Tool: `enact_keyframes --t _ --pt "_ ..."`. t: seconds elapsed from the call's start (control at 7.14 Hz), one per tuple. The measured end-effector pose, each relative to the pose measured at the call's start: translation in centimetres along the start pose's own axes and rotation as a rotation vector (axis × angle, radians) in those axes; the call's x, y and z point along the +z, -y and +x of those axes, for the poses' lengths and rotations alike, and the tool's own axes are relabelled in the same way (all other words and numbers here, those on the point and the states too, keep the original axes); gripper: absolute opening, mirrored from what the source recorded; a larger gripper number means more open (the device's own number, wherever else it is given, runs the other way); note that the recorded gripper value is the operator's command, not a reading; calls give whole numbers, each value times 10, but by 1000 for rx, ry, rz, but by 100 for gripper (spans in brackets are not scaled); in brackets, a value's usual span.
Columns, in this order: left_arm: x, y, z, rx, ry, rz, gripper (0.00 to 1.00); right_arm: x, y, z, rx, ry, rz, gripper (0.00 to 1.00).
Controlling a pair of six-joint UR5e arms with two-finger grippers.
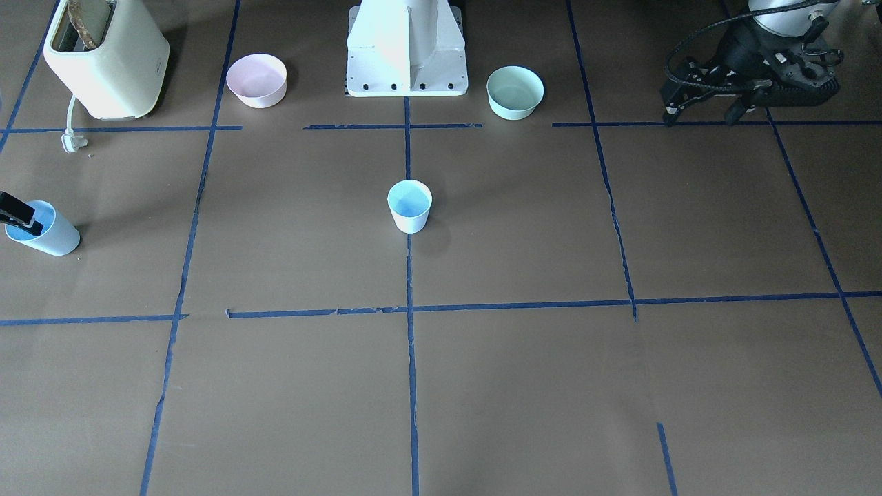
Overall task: Stack blue cups with both arms
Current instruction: 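Grasp the other light blue cup with the right gripper and lift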
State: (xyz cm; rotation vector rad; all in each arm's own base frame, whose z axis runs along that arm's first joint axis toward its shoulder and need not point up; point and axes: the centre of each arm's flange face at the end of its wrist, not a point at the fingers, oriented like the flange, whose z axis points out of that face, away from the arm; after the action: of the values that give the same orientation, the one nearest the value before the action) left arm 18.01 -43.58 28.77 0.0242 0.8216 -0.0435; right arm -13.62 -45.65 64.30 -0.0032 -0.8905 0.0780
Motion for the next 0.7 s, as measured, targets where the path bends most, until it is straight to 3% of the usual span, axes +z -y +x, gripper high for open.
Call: enact_keyframes --t 0.42,0.7 --pt "0 0 0 -4 -5 -6 100 -2 4 -10 -21 8 6 0" --pt "2 3 -3 -6 -1 -6 100 -22 3 -31 -51 45 24 0"
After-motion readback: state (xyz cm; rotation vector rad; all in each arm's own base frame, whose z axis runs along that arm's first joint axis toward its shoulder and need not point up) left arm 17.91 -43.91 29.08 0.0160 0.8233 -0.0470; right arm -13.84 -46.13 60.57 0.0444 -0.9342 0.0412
